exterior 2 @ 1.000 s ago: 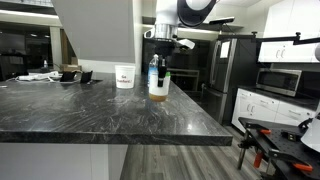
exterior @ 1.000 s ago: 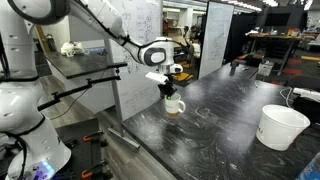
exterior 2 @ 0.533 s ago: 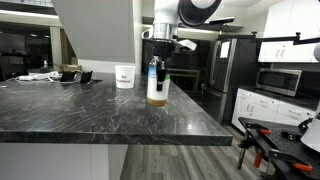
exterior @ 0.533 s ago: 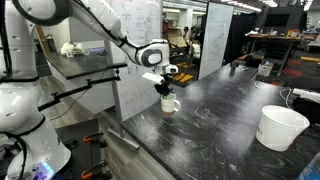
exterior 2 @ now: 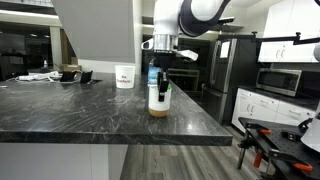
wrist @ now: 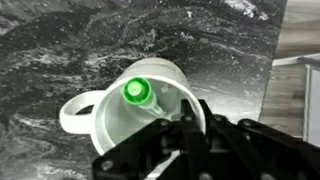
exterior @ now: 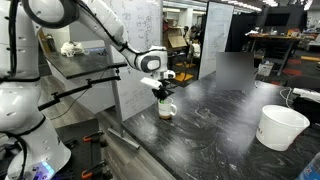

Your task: Move the mug cup to the left

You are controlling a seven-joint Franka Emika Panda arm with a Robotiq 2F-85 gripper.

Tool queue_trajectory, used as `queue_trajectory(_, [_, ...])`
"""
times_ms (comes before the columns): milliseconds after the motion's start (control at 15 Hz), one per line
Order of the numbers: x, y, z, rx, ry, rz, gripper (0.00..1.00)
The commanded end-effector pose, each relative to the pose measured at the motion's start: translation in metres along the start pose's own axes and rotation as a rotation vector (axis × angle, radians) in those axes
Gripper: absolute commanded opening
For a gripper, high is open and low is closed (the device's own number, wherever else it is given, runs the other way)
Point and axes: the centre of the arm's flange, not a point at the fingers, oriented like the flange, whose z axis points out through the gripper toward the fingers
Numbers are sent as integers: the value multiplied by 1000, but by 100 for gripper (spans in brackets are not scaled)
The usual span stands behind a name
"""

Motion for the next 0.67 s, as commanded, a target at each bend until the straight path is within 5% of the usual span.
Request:
queue_trajectory(0, [-3,-2,-3,0,44,-16,35])
queue_trajectory(200, [-7,-1,-10,-1,41,-8,50])
queue_trajectory(600, [-34,-16,-60,-46,41,27,95])
